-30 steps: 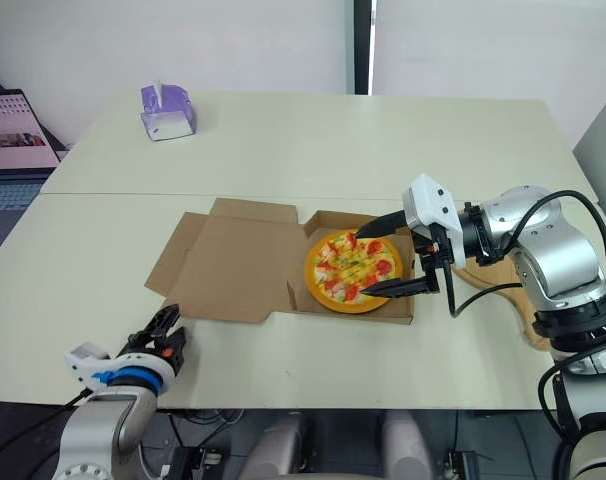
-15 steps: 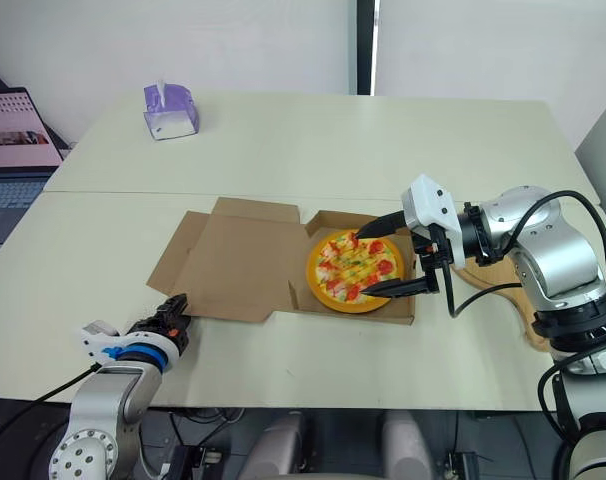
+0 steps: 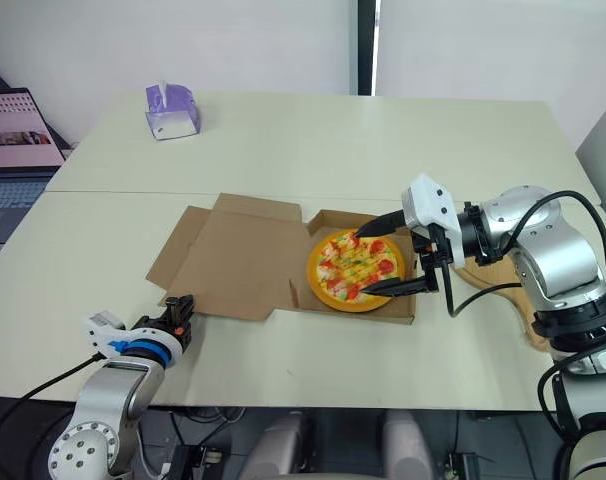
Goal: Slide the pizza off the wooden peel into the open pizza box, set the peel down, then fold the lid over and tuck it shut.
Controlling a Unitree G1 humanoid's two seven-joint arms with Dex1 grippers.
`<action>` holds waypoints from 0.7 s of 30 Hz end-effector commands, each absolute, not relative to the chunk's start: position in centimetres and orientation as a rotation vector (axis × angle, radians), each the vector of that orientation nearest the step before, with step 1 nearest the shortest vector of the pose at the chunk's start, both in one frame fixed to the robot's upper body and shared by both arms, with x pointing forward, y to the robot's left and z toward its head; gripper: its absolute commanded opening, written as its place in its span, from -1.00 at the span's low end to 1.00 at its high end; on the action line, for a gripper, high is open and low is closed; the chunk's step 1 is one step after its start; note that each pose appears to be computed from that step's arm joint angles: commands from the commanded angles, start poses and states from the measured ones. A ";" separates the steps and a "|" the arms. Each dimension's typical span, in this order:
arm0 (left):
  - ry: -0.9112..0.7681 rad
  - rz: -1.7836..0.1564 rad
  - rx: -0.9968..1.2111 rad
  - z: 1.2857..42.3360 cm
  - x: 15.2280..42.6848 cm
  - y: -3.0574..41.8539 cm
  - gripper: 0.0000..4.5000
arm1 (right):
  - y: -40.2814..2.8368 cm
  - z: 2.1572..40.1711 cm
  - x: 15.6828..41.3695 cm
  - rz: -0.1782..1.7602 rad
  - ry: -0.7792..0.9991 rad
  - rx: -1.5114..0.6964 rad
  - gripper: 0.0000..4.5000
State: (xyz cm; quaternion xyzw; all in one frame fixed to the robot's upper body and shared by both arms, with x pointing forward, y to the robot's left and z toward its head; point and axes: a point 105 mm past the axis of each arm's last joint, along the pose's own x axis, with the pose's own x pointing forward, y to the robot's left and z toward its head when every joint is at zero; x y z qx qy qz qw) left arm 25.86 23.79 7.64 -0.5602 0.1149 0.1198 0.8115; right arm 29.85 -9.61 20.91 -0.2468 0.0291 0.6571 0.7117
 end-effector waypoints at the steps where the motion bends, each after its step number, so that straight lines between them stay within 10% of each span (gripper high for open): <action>1: 0.188 0.257 -1.008 9.6 25.7 26.0 -0.98 | -9.9 21.9 32.8 1.253 0.002 -0.585 1.00; 6: 0.157 0.178 -0.700 12.7 27.3 28.4 -1.00 | -11.0 21.0 37.1 1.022 0.024 -0.659 0.71; 16: 0.201 -0.215 -0.237 16.8 32.9 26.2 -1.00 | -12.0 15.0 39.8 0.974 0.145 -0.938 -0.88; 21: 0.204 -0.382 -0.173 17.3 34.8 24.2 -1.00 | -13.0 13.4 38.0 1.084 0.222 -0.962 -0.98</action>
